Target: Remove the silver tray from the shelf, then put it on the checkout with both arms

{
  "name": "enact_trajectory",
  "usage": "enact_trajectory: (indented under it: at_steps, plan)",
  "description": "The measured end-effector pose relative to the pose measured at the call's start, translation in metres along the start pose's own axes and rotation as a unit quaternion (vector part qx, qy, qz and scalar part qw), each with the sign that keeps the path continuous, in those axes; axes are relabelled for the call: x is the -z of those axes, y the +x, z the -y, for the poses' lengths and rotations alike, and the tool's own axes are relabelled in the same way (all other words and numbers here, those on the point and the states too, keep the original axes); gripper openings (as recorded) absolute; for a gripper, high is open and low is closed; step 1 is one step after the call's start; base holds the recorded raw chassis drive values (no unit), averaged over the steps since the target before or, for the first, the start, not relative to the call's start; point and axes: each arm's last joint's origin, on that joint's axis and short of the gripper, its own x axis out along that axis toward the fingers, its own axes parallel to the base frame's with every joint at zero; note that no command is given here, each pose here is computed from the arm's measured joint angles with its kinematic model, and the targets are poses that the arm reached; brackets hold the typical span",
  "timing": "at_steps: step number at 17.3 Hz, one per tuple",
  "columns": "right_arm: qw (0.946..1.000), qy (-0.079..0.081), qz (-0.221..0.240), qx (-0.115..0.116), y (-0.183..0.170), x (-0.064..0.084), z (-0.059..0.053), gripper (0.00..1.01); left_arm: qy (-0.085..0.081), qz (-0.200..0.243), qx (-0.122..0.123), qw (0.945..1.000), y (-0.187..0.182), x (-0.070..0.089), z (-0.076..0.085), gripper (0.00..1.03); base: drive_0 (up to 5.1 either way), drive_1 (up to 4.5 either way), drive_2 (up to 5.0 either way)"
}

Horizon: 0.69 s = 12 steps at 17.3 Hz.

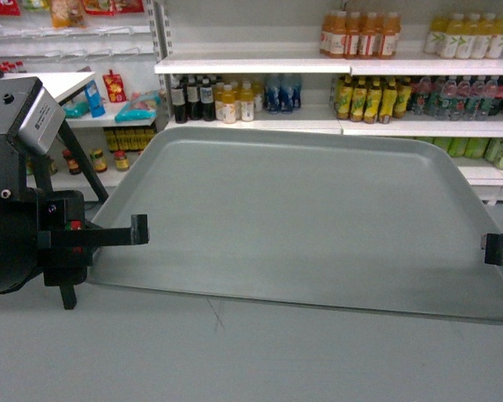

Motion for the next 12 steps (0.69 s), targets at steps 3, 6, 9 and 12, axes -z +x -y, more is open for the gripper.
enact_trajectory:
  at_steps: [3, 6, 9, 12]
  plan:
    - [1.0, 0.0, 0.0, 0.0, 0.0, -0.0001, -0.0001, 0.03, 0.0, 0.0, 0.0, 1.0, 0.0, 0.0, 0.0, 0.03, -4.5, 1.88, 3.8]
    - [1.0, 0.0, 0.001, -0.001, 0.0, -0.0002, -0.0003, 0.03, 0.0, 0.0, 0.0, 1.0, 0.0, 0.0001, 0.0, 0.03, -4.8, 1.97, 3.2]
    - [1.0, 0.0, 0.002, -0.001, -0.0001, -0.0003, -0.0004, 0.03, 0.0, 0.0, 0.0, 1.0, 0.0, 0.0, 0.0, 0.03, -5.0, 2.41, 2.4]
    - [1.0, 0.0, 0.001, -0.001, 0.0, -0.0001, -0.0003, 0.03, 0.0, -0.001, -0.001, 1.0, 0.0001, 0.0003, -0.0001, 0.03, -5.0, 2.48, 2.5]
